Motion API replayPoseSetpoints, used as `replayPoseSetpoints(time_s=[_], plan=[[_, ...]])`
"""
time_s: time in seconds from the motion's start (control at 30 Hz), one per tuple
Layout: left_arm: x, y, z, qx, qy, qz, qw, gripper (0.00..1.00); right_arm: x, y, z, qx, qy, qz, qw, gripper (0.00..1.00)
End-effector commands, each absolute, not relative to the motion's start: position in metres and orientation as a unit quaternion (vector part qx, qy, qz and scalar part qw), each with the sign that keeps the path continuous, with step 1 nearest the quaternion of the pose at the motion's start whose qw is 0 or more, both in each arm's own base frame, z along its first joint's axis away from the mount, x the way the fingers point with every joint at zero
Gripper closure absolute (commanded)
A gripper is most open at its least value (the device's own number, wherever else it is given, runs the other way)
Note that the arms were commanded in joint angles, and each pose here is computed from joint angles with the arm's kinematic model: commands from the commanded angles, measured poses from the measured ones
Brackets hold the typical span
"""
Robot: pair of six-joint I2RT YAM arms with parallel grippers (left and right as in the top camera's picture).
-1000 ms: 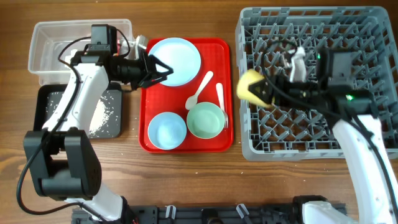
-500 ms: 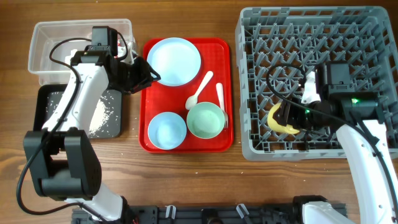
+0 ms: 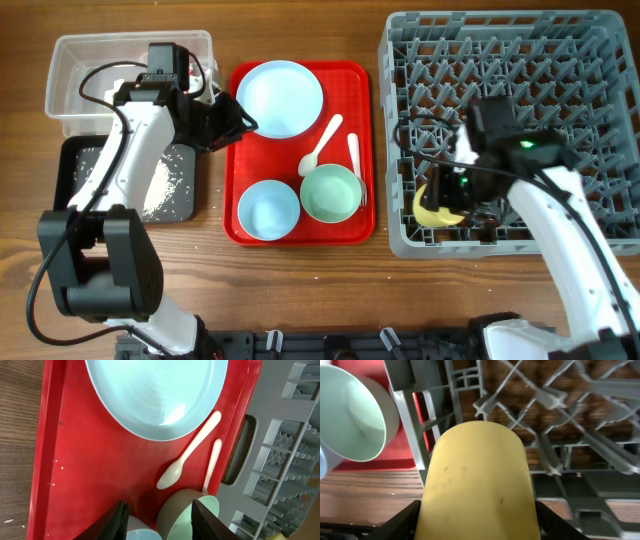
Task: Sort waste into correct bins and load items into the dishwasher rack
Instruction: 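Carry the cup with the right gripper and lower it into the rack, then open the right gripper and move it to the mint bowl on the tray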
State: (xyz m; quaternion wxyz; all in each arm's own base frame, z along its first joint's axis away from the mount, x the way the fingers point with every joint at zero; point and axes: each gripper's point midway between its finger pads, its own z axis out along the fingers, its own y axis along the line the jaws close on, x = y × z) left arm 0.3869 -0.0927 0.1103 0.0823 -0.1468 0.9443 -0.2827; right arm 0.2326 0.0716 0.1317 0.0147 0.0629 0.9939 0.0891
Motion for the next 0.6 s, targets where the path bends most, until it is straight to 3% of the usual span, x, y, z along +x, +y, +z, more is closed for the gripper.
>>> replayPoseSetpoints(time_s=[0.0, 0.17, 0.23, 0.33, 0.57], plan=[[0.389, -0.092, 0.119, -0.138, 0.945, -0.280, 0.096, 0.58, 0.240, 0.068, 0.122, 0.079, 0.996, 0.051, 0.003, 0.53], [0.388, -0.092, 0.119, -0.138, 0.945, -0.280, 0.094, 0.56, 0.242, 0.069, 0.106, 0.080, 0.995, 0.043, -0.026, 0.52], [0.388, -0.092, 0.119, -0.138, 0.945, -0.280, 0.095, 0.56, 0.242, 0.068, 0.103, 0.080, 0.995, 0.040, -0.034, 0.48], [0.388, -0.092, 0.119, -0.138, 0.945, -0.280, 0.094, 0.55, 0.242, 0.069, 0.100, 0.080, 0.995, 0.039, -0.040, 0.30], [0.388, -0.092, 0.119, -0.138, 0.945, -0.280, 0.095, 0.53, 0.254, 0.075, 0.110, 0.079, 0.995, 0.058, -0.020, 0.25]])
